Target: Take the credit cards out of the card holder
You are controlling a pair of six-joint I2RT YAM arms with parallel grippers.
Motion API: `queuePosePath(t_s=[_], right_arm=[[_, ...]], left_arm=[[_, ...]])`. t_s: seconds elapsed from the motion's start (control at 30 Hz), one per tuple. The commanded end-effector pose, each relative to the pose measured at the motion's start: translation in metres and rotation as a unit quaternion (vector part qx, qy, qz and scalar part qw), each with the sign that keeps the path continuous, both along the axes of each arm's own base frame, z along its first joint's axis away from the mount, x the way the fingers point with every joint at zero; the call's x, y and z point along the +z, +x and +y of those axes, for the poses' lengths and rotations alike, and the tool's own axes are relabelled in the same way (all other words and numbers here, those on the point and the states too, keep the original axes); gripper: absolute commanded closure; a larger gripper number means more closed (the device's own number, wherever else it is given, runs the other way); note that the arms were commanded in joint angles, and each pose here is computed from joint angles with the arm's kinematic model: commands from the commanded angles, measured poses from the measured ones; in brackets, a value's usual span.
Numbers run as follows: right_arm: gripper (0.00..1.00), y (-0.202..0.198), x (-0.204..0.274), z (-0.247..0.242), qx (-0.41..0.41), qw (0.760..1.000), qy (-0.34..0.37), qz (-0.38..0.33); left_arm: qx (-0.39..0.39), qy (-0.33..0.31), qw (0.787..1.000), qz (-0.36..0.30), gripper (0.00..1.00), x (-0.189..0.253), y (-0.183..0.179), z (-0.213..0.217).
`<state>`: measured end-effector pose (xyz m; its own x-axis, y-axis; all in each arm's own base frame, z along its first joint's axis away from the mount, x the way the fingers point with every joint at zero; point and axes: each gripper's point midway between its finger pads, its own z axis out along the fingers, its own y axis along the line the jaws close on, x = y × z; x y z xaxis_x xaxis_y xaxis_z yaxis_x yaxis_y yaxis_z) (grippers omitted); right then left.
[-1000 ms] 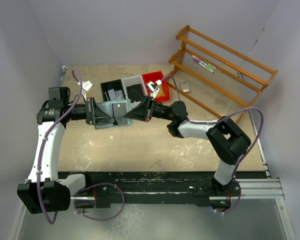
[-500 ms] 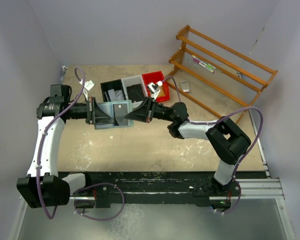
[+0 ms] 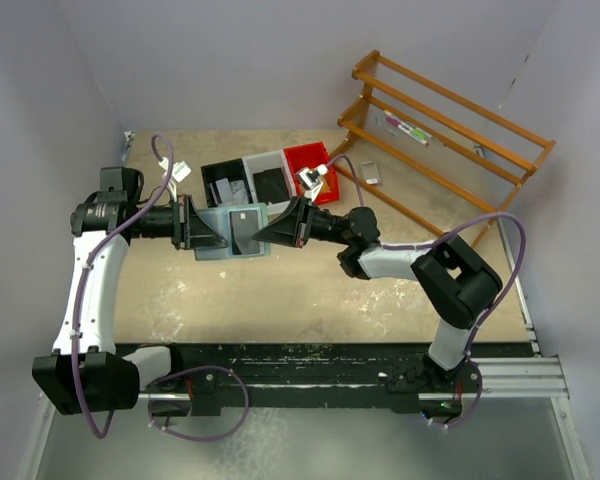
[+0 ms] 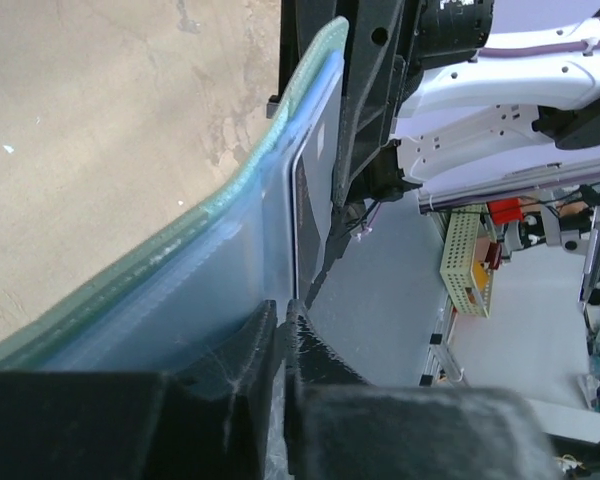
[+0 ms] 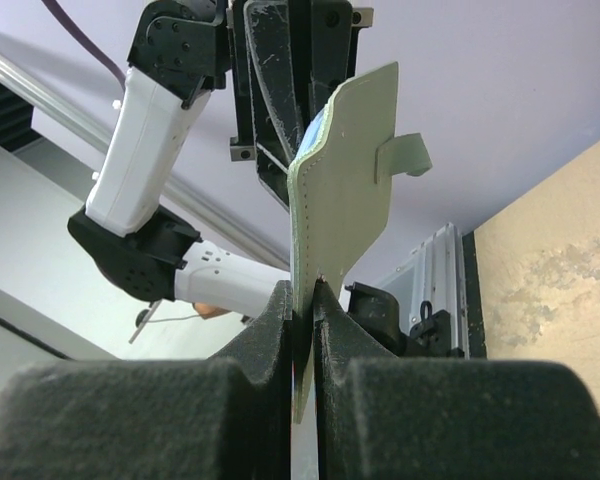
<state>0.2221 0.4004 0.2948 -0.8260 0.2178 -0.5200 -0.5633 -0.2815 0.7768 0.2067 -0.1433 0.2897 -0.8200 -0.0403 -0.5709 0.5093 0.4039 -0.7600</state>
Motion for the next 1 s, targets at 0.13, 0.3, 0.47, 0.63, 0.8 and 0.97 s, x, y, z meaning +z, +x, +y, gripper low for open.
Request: queuePosePath(t_s=[0.13, 0.3, 0.47, 0.63, 0.8, 0.97], right_arm=[[1.00, -0.004, 0.045, 0.002, -0.025, 0.997, 0.062, -0.040], [1.00, -0.004, 0.045, 0.011, -0.032, 0.997, 0.065, -0.032], [1.00, -0.008, 0.050, 0.015, -0.027, 0.996, 0.076, -0.031], [1.00, -0.008, 0.048, 0.025, -0.038, 0.997, 0.062, -0.032], [1.00, -0.008, 0.038, 0.026, -0.052, 0.997, 0.041, -0.041], [0.92, -0.014, 0.032, 0.024, -0.047, 0.997, 0.019, -0.058]], left_arm=[[-0.029, -0.053, 0.998, -0.004, 0.64, 0.008, -0.008, -0.008], [-0.020, -0.040, 0.999, -0.012, 0.67, 0.006, -0.005, -0.007], [-0.001, -0.011, 1.000, -0.001, 0.79, -0.008, 0.004, -0.002], [0.003, -0.012, 1.000, 0.001, 0.86, -0.008, 0.008, -0.002], [0.008, -0.006, 1.000, -0.005, 0.97, -0.004, 0.009, -0.001], [0.015, 0.012, 1.000, -0.009, 1.00, -0.006, 0.013, 0.002]])
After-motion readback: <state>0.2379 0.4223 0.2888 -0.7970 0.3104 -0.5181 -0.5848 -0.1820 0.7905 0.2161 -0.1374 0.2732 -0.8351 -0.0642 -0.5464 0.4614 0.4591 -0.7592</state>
